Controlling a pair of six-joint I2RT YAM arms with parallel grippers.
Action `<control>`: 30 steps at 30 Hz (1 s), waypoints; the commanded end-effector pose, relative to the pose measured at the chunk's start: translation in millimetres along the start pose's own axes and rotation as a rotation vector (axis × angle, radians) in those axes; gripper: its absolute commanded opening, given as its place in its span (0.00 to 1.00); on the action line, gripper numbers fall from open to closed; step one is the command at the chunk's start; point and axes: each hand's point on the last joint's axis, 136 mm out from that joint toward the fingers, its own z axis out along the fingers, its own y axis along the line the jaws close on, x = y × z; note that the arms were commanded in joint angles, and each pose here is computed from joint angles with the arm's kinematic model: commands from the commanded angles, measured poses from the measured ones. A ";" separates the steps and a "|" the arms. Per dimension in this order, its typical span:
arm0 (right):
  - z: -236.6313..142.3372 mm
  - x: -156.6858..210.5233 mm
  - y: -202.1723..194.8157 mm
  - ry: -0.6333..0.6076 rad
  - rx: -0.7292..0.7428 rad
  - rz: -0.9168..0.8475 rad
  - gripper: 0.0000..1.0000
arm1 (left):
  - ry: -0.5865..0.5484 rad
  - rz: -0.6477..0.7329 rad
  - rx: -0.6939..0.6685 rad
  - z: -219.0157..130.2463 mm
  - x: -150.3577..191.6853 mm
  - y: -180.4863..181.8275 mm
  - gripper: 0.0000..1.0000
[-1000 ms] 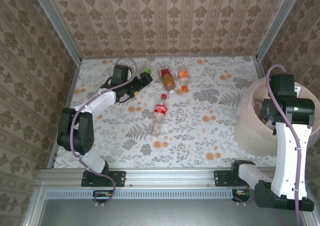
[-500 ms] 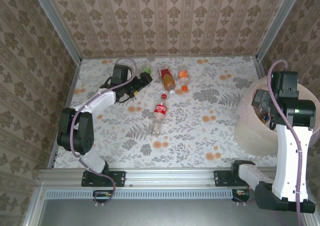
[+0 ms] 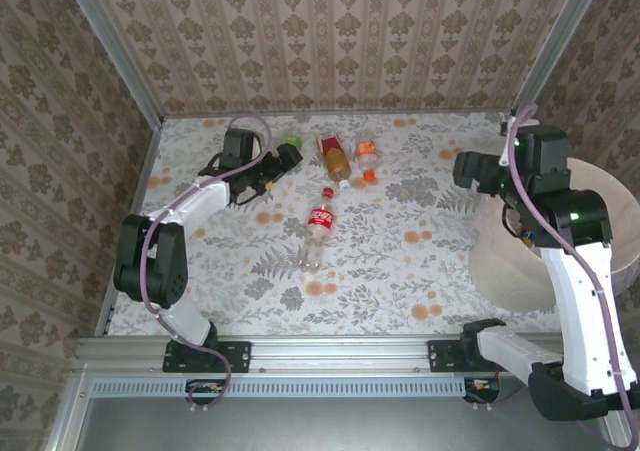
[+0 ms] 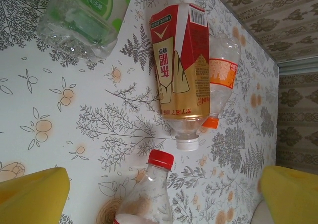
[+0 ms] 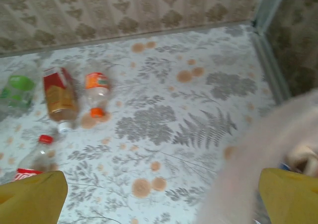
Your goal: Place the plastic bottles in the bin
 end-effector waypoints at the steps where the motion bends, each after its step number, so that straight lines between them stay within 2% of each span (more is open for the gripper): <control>1: 15.5 -16.1 38.5 -0.033 -0.124 -0.020 1.00 | -0.013 -0.004 -0.001 -8.2 -1.3 4.6 1.00; 6: 44.0 -15.8 74.8 0.009 -0.139 -0.154 1.00 | -0.048 0.027 -0.022 -22.0 -1.3 7.7 1.00; 14: 109.2 8.6 135.4 0.148 -0.167 -0.322 1.00 | -0.106 0.087 -0.037 -45.8 -0.8 7.9 1.00; 21: 168.6 30.0 163.1 0.243 -0.171 -0.293 1.00 | -0.145 0.057 -0.063 -60.9 -3.3 21.7 1.00; 30: 250.9 61.6 186.5 0.306 -0.141 -0.199 1.00 | -0.218 0.000 -0.256 -94.3 -5.9 61.1 1.00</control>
